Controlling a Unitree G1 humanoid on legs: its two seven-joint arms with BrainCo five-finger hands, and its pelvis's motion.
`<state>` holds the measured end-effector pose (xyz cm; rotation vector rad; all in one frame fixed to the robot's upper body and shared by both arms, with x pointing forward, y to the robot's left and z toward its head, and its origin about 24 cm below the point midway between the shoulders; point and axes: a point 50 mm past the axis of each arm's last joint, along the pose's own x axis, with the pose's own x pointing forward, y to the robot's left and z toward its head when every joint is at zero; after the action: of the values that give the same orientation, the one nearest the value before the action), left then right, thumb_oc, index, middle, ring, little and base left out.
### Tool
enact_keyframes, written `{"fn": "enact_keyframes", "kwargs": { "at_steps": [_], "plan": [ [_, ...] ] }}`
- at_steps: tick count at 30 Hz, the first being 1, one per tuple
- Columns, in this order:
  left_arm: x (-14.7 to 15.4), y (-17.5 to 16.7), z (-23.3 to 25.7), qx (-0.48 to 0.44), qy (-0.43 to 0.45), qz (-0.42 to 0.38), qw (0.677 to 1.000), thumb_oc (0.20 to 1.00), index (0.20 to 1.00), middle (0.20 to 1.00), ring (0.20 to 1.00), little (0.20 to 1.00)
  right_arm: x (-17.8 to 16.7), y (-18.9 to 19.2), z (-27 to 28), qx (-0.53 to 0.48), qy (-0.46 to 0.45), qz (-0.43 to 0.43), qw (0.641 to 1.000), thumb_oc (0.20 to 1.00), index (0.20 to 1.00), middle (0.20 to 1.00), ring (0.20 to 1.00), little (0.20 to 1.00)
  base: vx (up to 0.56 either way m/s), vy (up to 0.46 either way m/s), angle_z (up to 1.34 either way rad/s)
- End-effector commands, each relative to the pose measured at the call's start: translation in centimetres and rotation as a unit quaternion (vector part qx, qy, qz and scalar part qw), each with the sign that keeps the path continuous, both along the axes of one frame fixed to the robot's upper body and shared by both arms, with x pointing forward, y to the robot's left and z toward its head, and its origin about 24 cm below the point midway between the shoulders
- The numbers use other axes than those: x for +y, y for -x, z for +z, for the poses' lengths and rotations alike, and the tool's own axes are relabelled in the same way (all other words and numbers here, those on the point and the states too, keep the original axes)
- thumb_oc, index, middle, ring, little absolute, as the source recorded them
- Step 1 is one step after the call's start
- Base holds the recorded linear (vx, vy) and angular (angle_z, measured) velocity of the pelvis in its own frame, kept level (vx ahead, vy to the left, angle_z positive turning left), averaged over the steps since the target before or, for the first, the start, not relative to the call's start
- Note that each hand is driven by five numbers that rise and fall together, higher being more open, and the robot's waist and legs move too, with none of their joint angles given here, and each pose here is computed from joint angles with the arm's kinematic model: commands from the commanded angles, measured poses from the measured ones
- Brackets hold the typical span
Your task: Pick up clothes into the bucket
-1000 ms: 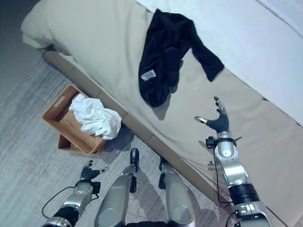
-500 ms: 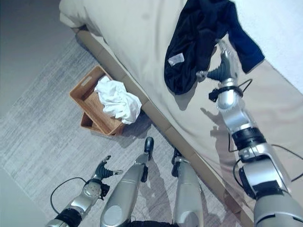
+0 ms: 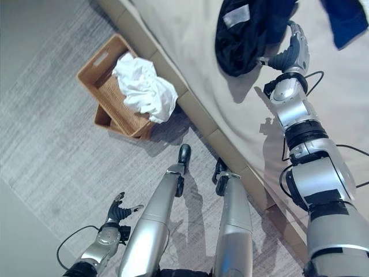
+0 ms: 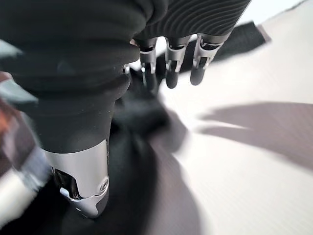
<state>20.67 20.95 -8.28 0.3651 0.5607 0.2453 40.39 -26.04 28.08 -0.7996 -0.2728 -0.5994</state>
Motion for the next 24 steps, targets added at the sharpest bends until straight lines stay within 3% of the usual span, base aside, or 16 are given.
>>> {"fn": "enact_keyframes", "kwargs": {
  "at_steps": [1, 13, 24],
  "plan": [
    [-0.4, 1.9, -0.8, 0.011, 0.016, 0.021, 1.000, 1.000, 1.000, 1.000, 1.000, 1.000, -2.7, 1.5, 3.4, -0.050, 0.021, -0.047, 0.997, 1.000, 1.000, 1.000, 1.000, 1.000, 0.02, 0.032, 0.39],
    [-1.3, 0.1, 0.2, -0.021, -0.003, -0.008, 1.000, 1.000, 1.000, 1.000, 1.000, 1.000, 2.3, 2.5, 8.8, -0.168, 0.193, -0.031, 0.966, 1.000, 1.000, 1.000, 1.000, 1.000, 0.02, 0.023, 0.05],
    [-1.6, -1.5, 1.5, -0.052, 0.019, 0.001, 0.998, 1.000, 1.000, 1.000, 1.000, 1.000, 2.0, 1.2, 9.6, -0.092, 0.134, -0.042, 0.986, 1.000, 1.000, 1.000, 1.000, 1.000, 0.00, 0.026, 0.06]
  ]
}}
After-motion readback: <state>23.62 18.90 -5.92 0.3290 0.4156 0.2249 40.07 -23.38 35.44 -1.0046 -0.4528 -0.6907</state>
